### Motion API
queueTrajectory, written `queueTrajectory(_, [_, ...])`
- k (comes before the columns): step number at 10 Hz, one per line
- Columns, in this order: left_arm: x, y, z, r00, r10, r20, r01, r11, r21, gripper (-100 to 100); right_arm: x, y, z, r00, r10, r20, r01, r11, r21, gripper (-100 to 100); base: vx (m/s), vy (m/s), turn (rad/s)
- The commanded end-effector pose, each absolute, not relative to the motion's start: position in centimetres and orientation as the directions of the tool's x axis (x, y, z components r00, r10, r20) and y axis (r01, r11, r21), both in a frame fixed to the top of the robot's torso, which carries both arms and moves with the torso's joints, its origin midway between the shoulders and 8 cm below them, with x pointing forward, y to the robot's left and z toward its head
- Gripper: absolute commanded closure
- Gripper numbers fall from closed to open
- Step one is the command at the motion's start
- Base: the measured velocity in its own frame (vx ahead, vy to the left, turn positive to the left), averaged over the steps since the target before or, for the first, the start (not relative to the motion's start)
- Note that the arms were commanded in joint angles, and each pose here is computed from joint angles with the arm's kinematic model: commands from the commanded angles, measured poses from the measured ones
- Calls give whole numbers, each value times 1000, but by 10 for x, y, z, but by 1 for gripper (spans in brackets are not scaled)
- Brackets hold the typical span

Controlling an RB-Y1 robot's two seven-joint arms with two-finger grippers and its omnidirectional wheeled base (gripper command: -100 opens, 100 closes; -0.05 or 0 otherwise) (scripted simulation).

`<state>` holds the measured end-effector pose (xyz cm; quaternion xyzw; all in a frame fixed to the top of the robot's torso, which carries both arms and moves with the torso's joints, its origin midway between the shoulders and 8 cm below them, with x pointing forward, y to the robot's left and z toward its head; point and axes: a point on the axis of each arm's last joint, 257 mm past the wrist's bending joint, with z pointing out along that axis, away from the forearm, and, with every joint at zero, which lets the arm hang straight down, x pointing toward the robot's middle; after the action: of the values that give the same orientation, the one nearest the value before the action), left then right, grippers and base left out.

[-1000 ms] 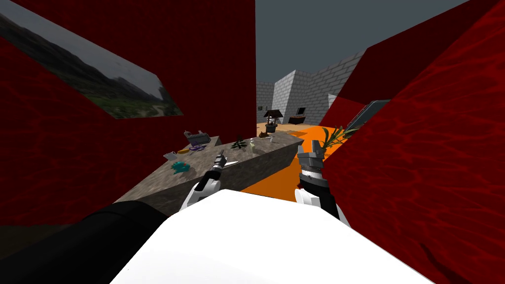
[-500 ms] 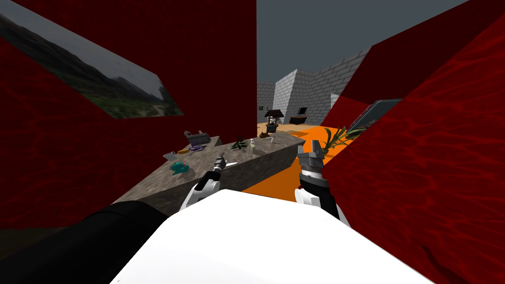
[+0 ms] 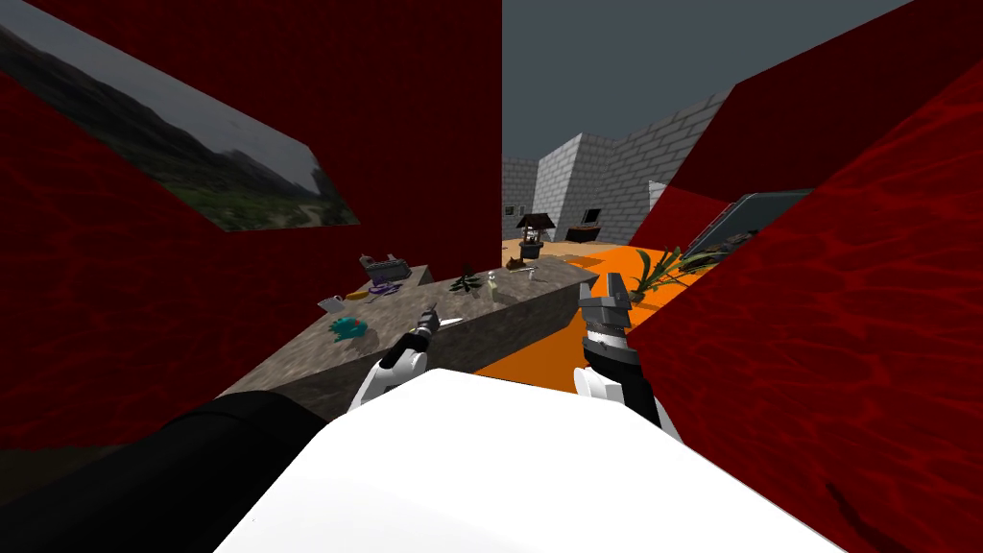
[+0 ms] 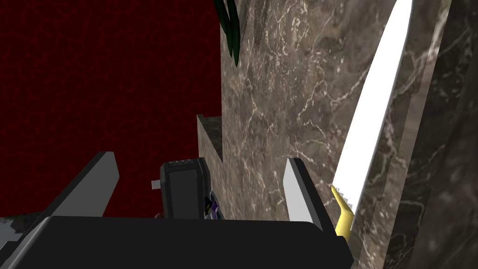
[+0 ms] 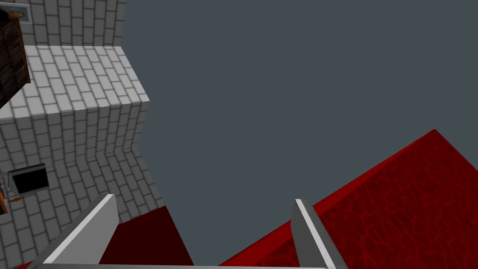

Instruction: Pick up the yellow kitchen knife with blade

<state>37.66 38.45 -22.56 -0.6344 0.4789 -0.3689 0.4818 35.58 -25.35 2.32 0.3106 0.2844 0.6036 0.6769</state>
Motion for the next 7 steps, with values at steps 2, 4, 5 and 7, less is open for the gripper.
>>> queueTrajectory(2, [367, 390, -245, 280, -960, 3, -320, -97, -942, -100, 356, -254, 23, 110, 994, -10, -640, 78, 764, 0, 51, 0, 25])
queueTrajectory(4, [358, 395, -264, 291, -957, 0, -385, -117, -915, -100, 356, -254, 23, 110, 994, -10, -641, 78, 764, 0, 45, -5, 32])
queueTrajectory(5, [356, 394, -267, 292, -957, -1, -397, -120, -910, -100, 356, -254, 23, 110, 994, -10, -641, 78, 764, 0, 36, -9, 11])
queueTrajectory(7, [346, 398, -285, 302, -953, -3, -458, -142, -877, -100, 356, -254, 23, 109, 994, -10, -641, 78, 764, 0, 45, -7, 32])
